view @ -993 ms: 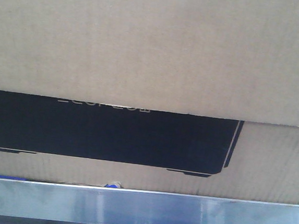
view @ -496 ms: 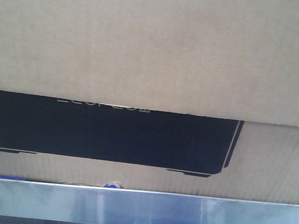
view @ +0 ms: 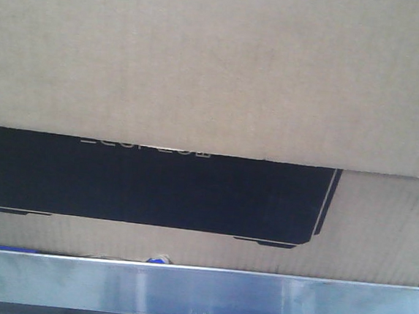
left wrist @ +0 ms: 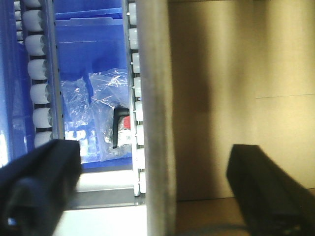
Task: Grab box from left shelf to table start
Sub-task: 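Close both grippers on the box side walls, then lift the box with both grippers and pull it off the shelf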
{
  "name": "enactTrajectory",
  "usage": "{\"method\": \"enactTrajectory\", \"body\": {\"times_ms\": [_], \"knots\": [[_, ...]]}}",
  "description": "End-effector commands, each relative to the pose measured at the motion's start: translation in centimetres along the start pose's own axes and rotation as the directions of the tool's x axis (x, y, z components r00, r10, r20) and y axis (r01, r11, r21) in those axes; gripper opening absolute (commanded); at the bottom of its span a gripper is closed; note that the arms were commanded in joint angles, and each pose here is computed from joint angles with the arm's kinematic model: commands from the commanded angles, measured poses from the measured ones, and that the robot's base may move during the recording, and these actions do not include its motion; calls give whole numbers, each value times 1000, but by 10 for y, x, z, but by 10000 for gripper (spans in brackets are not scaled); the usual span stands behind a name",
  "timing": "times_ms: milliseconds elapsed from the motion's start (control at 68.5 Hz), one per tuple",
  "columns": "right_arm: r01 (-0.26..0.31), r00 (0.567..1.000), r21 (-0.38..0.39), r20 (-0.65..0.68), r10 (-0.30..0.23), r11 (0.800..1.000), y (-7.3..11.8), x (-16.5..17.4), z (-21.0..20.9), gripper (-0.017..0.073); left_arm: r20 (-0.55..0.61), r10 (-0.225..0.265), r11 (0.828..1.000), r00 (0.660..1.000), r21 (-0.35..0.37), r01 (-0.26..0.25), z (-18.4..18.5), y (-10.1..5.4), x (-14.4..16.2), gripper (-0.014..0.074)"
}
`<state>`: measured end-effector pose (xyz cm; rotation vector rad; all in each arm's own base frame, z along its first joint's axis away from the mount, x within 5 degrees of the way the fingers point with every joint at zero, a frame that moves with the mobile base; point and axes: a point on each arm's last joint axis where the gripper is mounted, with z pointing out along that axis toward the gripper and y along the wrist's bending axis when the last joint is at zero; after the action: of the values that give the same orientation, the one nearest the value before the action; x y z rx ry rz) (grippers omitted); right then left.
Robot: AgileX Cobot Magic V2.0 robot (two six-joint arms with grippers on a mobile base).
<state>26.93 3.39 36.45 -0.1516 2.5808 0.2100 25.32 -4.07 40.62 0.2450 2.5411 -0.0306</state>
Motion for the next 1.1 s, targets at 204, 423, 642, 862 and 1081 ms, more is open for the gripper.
{"method": "enactTrajectory", "body": {"times_ms": [204, 423, 642, 862, 1081], "knots": [[6, 996, 4, 93, -6, 1000, 2, -9, -17, 63, 93, -12, 1000, 996, -3, 12, -17, 1, -6, 43], [7, 996, 4, 94, -7, 1000, 2, -9, -17, 57, 93, -17, 1000, 995, 10, 16, -17, 0, -6, -92], [6, 997, 1, 78, -6, 1000, 2, -8, -16, 57, 94, -30, 999, 995, 40, 26, -17, -3, -6, -92], [9, 995, 2, 103, -9, 1000, 3, -6, -24, 57, 120, -51, 995, 991, 86, 41, -29, -7, -2, -92], [24, 971, 5, 238, -25, 1000, 9, 4, -65, 57, 266, -95, 990, 959, 128, 62, -83, -10, 19, -92]]}}
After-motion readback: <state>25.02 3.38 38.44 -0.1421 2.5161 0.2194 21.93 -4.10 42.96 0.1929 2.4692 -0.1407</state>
